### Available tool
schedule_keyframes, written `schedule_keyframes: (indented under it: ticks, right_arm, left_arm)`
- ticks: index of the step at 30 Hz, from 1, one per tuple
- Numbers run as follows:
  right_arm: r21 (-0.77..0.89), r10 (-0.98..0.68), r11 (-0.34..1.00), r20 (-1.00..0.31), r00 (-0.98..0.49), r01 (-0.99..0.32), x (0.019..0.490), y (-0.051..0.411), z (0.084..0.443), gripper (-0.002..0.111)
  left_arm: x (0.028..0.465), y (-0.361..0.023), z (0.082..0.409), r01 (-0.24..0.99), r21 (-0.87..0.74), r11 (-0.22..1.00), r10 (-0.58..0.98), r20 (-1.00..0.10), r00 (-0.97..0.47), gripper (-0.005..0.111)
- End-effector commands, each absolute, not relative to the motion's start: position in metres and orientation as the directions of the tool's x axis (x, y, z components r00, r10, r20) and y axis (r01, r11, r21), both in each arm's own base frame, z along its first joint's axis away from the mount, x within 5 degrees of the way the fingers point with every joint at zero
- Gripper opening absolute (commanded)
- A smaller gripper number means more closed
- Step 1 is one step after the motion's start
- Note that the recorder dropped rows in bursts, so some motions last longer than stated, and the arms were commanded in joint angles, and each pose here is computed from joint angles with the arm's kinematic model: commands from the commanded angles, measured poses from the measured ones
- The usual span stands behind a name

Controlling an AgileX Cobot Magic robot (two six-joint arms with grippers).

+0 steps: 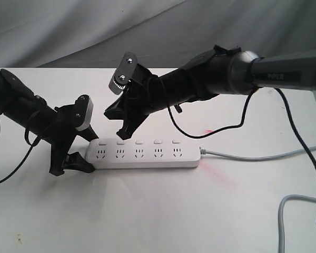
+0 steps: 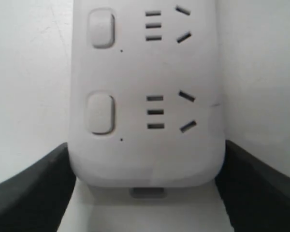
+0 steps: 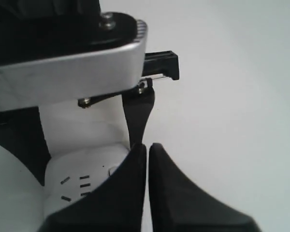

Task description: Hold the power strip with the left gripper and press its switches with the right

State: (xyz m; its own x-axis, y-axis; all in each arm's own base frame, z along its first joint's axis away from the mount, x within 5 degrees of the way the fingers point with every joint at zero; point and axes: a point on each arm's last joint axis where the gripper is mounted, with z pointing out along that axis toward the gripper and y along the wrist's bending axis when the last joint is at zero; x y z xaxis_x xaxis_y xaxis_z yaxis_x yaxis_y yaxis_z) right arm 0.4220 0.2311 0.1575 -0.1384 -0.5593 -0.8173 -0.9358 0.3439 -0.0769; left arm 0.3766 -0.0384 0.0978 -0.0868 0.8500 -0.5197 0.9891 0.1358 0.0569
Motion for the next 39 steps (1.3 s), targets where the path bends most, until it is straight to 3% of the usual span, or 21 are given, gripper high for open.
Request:
schedule_keyframes:
  ticks: [1, 5, 8, 22, 39]
  right_arm:
    - [-0.111, -0.566, 0.345, -0.817, -0.112, -0.932, 0.423, 0.238, 0.151, 0.017]
    - [-0.102, -0.563, 0.345, -0.818, -0.119, -0.933, 0.422, 0.243, 0.143, 0.037]
    - [-0.126, -0.578, 0.321, -0.811, -0.088, -0.938, 0.422, 0.244, 0.138, 0.042]
    - [-0.21, -0.607, 0.275, -0.795, 0.001, -0.938, 0.421, 0.256, 0.113, 0.043]
    - [-0.162, -0.578, 0.365, -0.811, -0.087, -0.917, 0.43, 0.259, 0.121, 0.043]
  left_arm:
    - [0.378, -0.034, 0.095, 0.99, 0.095, 0.109, 0.878, -0.477, -0.051, 0.046]
    - [0.378, -0.034, 0.095, 0.989, 0.093, 0.111, 0.877, -0.477, -0.054, 0.046]
    - [0.378, -0.034, 0.095, 0.989, 0.093, 0.111, 0.877, -0.477, -0.054, 0.046]
    - [0.378, -0.034, 0.095, 0.99, 0.094, 0.109, 0.877, -0.477, -0.052, 0.046]
    - [0.378, -0.034, 0.095, 0.989, 0.093, 0.111, 0.877, -0.477, -0.053, 0.046]
